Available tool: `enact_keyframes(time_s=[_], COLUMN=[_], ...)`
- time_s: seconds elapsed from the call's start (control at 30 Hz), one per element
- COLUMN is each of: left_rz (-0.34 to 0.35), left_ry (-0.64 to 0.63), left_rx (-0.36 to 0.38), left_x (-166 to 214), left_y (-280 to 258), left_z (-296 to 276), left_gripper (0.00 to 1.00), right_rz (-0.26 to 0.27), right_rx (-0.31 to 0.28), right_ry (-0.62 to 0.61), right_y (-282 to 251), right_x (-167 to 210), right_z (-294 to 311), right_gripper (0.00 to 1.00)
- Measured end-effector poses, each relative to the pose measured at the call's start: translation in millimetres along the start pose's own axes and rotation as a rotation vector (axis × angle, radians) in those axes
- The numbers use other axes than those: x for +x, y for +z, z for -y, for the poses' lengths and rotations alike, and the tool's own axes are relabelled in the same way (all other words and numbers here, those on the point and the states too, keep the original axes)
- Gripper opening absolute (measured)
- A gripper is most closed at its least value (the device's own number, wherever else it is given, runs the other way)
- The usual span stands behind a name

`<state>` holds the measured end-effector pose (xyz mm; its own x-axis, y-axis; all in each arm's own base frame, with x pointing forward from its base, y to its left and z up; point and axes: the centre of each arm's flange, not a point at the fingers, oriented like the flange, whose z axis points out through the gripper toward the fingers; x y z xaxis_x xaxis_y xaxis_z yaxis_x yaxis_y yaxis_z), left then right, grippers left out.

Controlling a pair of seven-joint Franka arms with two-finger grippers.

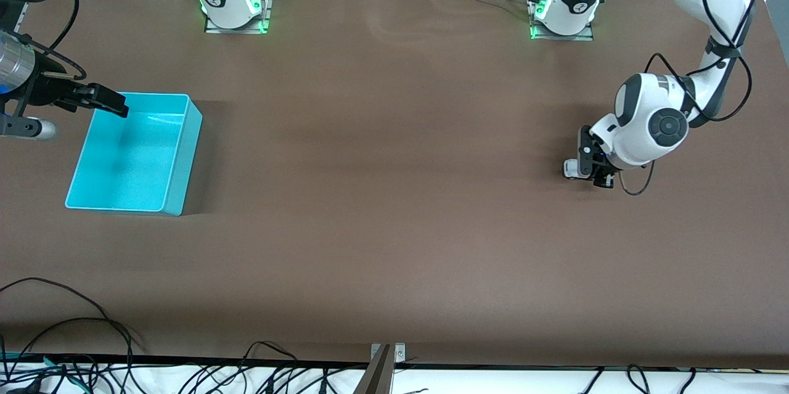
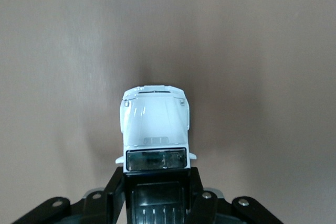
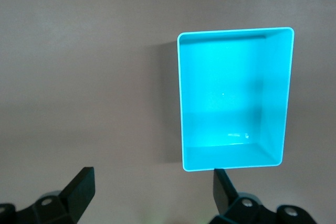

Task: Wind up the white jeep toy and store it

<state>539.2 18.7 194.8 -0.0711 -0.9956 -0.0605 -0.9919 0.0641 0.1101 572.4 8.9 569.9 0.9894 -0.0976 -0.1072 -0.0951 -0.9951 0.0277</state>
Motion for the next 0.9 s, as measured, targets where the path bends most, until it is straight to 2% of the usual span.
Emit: enact_keyframes(time_s=[0.03,0.07,0.27,0.57,0.9], left_rz=[-0.001,-0.004,-0.007,-0.015,-0.015], left_ry=[-0.006,-0.028,-0.021,0.018,0.058], left_rx=[0.000,0.001,0.000,0.000,0.015], left_x=[-6.6,-31.7,-56.3,-134.8,-187.4], left_y=[0.5,2.0,3.8,8.2,10.8], left_z=[0.1,0.1,0.1,2.0,2.0], left_gripper=[0.51,0.51,0.51,0.51,0.51], right_rz=[0.000,0.000,0.000,0.000,0.000], right_rx=[0.000,0.000,0.000,0.000,0.000], right_ry=[0.000,0.000,0.000,0.000,0.000], right_y=[0.0,0.0,0.0,0.0,0.0], right_x=[0.0,0.0,0.0,0.0,0.0], right_z=[0.0,0.0,-0.1,-0.1,0.0], right_gripper=[1.00,1.00,1.00,1.00,1.00])
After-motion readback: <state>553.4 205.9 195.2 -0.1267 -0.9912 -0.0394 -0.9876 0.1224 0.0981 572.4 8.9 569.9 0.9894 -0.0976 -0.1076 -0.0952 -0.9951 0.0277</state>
